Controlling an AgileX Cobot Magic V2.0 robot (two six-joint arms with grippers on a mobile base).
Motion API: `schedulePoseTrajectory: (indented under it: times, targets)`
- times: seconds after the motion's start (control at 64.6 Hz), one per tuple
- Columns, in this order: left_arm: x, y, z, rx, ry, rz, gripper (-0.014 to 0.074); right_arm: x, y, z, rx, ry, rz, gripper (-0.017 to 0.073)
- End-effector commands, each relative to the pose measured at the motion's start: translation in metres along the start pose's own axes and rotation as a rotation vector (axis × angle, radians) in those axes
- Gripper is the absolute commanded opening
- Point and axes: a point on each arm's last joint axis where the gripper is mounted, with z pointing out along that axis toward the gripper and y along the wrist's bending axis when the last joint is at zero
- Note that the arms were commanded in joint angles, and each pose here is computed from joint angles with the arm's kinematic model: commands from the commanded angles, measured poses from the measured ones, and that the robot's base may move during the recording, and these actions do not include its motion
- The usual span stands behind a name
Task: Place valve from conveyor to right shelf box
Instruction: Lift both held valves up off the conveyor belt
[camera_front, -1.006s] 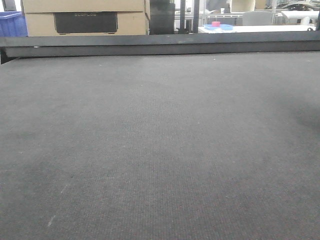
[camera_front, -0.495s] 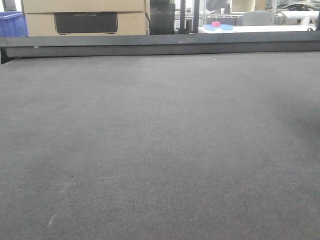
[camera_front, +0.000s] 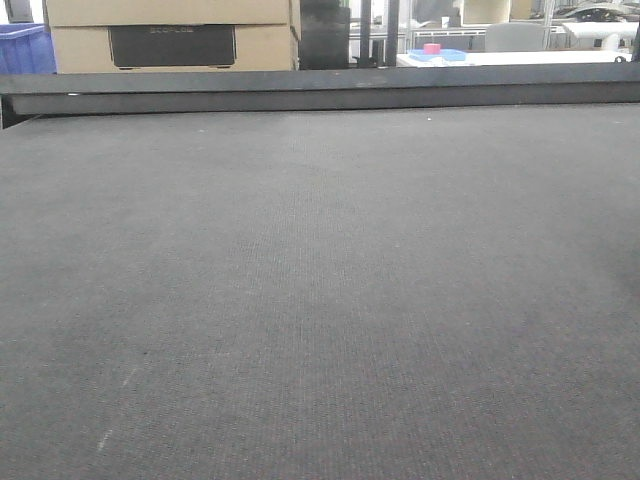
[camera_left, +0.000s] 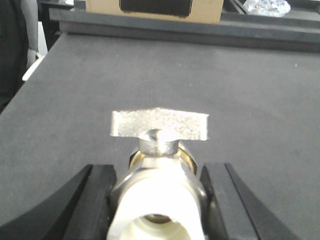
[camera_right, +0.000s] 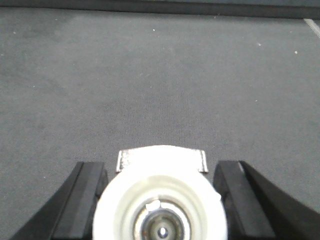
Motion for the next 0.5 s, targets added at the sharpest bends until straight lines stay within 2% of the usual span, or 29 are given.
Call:
schedulePoseTrajectory:
  times: [0.0,0.48]
  targets:
    - [0.0046,0.0005,-0.0013,-0.001,-0.056,-0.009,-0.0111,-0.0080,-0.0002,-0.0108,0.006,-0.114,-0.016,-0.0162]
    - [0.0055,0.0006,-0.0022,-0.001,-0.071,-0.009,-0.0111,-0.0048,-0.0001,-0.0111,0.005,-0.080,-0.017,-0.0162]
